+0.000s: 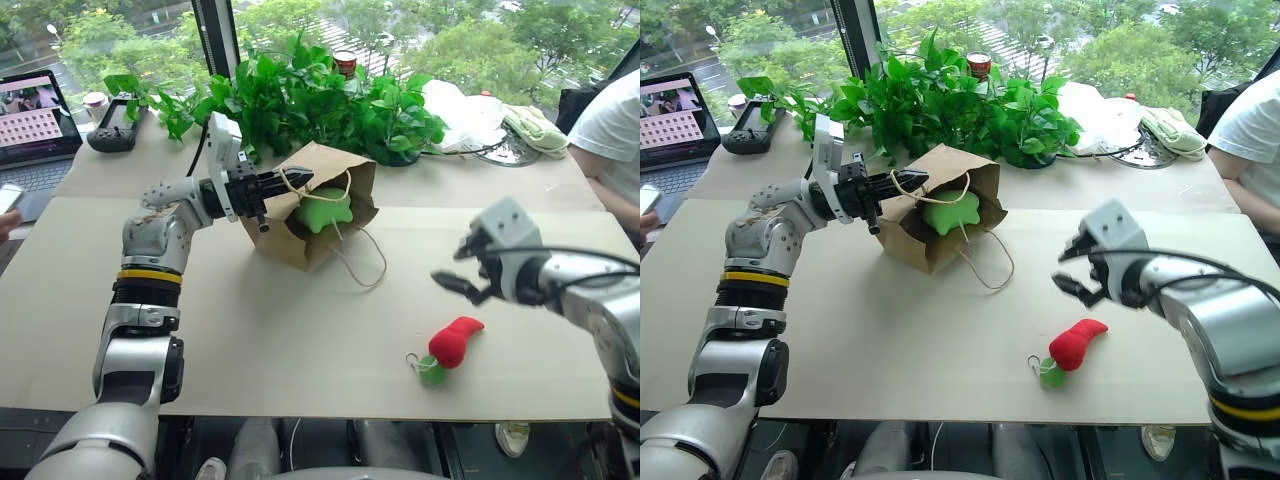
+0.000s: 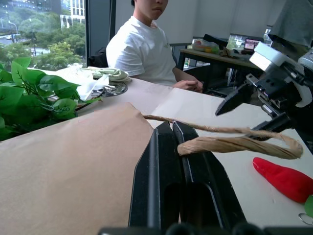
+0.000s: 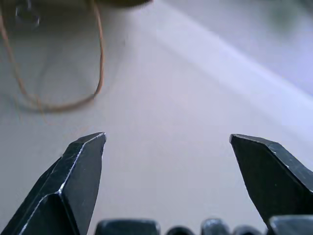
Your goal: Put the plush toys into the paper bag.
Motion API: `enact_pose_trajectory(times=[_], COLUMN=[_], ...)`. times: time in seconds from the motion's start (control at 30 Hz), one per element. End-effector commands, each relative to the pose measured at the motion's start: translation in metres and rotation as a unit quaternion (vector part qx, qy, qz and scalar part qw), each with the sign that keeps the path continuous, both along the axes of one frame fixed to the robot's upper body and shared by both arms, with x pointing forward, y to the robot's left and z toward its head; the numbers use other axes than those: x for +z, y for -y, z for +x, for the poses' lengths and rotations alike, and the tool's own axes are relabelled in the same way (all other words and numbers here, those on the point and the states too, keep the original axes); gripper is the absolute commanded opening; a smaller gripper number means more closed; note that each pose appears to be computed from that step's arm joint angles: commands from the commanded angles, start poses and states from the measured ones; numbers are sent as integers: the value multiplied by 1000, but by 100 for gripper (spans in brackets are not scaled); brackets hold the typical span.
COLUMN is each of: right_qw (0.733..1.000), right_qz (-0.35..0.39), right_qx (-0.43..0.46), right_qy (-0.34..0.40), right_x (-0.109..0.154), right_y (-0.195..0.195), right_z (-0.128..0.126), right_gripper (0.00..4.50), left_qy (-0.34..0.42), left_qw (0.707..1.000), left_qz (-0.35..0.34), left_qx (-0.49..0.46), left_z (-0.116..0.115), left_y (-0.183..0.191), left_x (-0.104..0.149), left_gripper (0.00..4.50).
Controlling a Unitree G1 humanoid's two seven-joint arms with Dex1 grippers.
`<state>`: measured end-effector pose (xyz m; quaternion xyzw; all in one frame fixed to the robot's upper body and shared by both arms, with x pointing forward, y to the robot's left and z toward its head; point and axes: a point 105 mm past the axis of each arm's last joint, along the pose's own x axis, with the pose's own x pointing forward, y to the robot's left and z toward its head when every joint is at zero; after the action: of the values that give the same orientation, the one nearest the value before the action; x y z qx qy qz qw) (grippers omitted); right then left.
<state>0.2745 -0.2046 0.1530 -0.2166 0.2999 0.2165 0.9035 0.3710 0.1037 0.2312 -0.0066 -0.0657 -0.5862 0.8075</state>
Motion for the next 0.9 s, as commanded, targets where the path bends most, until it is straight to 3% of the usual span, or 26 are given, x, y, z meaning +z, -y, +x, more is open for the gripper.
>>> enact_pose_trajectory(times=[0.03,0.77,0.9], right_qw=[1000,995,994], right_qz=[8,59,61], right_qx=[12,-74,-78], right_qy=[3,-44,-47], right_x=[5,-42,-46], right_y=[-4,-3,-4], right_z=[-20,-60,-58], right_gripper=[449,449,348], left_qy=[23,17,17], left_qw=[1000,1000,1000], left_qz=[-7,-3,-4], left_qx=[-6,-11,-11], left_z=[-4,-3,-3], left_y=[-1,0,1], left_x=[13,9,9], left_gripper=[0,0,0])
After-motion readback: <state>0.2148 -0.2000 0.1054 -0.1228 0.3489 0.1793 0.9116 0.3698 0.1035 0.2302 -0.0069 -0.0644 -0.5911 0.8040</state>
